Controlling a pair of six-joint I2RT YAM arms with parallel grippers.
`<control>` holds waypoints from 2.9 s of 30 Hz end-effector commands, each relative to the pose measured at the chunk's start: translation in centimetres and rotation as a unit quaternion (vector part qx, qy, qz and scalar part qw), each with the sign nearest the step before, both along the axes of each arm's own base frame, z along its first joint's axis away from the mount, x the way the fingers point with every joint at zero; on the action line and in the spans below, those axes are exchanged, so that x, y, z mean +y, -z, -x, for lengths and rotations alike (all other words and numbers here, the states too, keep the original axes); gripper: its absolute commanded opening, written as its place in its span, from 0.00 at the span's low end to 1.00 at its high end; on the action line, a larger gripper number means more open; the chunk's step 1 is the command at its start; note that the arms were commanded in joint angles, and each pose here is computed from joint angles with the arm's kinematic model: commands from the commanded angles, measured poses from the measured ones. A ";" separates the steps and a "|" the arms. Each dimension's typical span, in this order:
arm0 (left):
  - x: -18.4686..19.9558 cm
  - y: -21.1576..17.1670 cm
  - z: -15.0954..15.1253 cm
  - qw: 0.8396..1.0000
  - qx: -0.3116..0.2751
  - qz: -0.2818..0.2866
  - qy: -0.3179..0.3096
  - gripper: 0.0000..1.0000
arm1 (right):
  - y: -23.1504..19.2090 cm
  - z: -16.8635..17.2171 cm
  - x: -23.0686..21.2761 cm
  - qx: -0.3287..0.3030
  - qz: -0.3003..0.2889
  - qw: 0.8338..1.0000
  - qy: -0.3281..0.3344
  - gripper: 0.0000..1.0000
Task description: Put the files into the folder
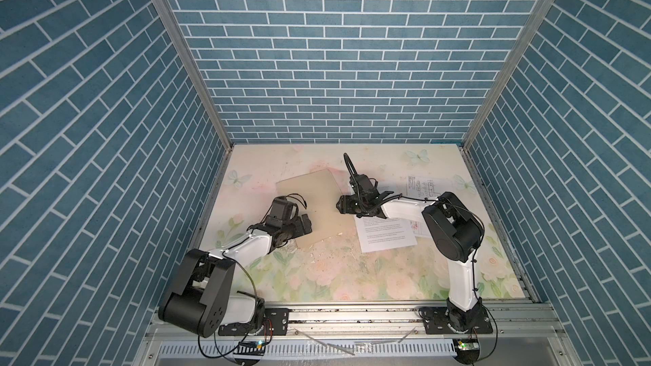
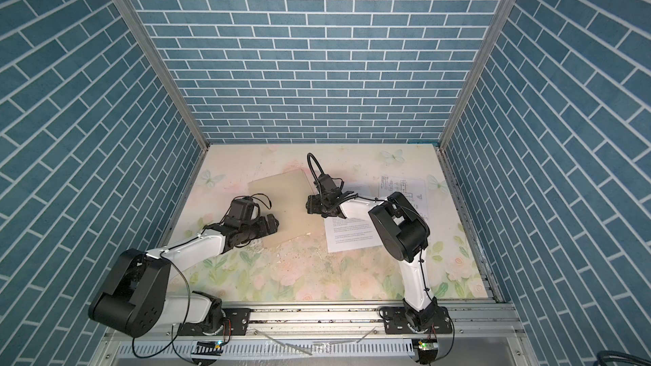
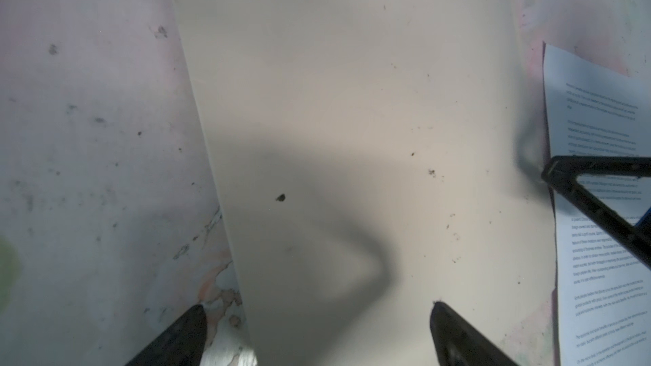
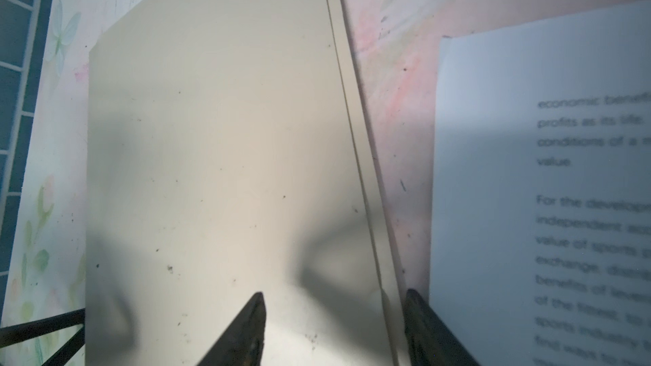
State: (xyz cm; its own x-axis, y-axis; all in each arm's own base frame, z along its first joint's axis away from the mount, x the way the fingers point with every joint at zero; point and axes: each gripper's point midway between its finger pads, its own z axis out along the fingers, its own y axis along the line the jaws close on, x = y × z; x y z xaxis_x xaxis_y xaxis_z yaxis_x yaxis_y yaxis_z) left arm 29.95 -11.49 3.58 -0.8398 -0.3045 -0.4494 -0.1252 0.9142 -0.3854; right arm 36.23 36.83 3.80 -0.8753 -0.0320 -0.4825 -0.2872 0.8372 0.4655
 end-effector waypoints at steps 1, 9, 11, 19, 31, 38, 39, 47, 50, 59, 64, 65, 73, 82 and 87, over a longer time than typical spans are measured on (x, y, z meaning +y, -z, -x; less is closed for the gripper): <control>-0.3 0.1 -0.4 1.000 -0.001 0.002 0.009 1.00 | 0.8 1.8 -0.3 0.031 -0.023 0.999 0.004 0.60; -0.6 0.4 -1.6 1.000 0.002 0.002 0.023 1.00 | 0.4 4.5 -0.1 0.054 -0.046 0.997 0.005 0.56; -0.7 0.4 -1.8 1.000 0.001 0.003 0.024 1.00 | 0.3 5.0 -0.3 0.055 -0.050 0.997 0.010 0.56; -1.4 0.5 -1.7 0.999 0.007 0.019 0.035 1.00 | 0.1 6.9 -0.8 0.066 -0.048 0.996 0.020 0.56; 0.0 0.2 0.1 1.000 0.011 -0.001 0.020 1.00 | -2.3 5.3 -2.3 0.006 -0.041 0.997 0.057 0.64; 0.0 0.4 0.6 1.000 0.017 0.001 0.022 1.00 | -1.5 5.7 -1.3 0.020 -0.058 0.997 0.040 0.64; 0.0 0.4 0.7 1.000 0.017 0.002 0.022 1.00 | -1.3 5.7 -1.2 0.023 -0.060 0.997 0.038 0.63; -0.1 0.6 0.8 1.000 0.019 0.007 0.022 1.00 | 0.3 6.3 -1.3 0.044 -0.055 0.997 0.040 0.62; -0.2 0.6 0.9 1.000 0.019 0.009 0.023 1.00 | 0.9 6.4 -1.5 0.049 -0.048 0.997 0.043 0.62; -0.4 0.8 1.0 0.999 0.020 0.014 0.025 1.00 | 1.7 6.9 -1.7 0.062 -0.042 0.996 0.040 0.62; -0.6 0.7 0.9 0.999 0.019 0.022 0.026 1.00 | 2.3 7.5 -1.5 0.081 -0.053 0.995 0.039 0.62; -0.7 0.7 0.9 0.999 0.019 0.023 0.027 1.00 | 2.3 7.7 -1.4 0.085 -0.059 0.994 0.039 0.62; -1.0 0.9 1.0 0.999 0.016 0.033 0.029 1.00 | 1.1 8.2 -1.1 0.101 -0.102 0.988 0.050 0.62; -1.2 0.9 1.3 0.998 0.012 0.044 0.031 1.00 | -1.9 8.5 0.0 0.112 -0.185 0.975 0.058 0.61; -1.1 0.3 1.5 0.998 0.000 0.046 0.034 1.00 | -2.9 8.5 0.2 0.118 -0.216 0.967 0.064 0.60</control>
State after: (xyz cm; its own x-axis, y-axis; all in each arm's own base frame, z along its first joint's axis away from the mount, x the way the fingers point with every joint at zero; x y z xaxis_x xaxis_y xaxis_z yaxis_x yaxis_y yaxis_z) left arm 29.97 -12.10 3.90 -0.8321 -0.2972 -0.4683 -0.0686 0.8930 -0.4448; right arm 28.72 35.99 4.56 -0.9338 0.2276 -0.2760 -0.0603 0.6604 0.7485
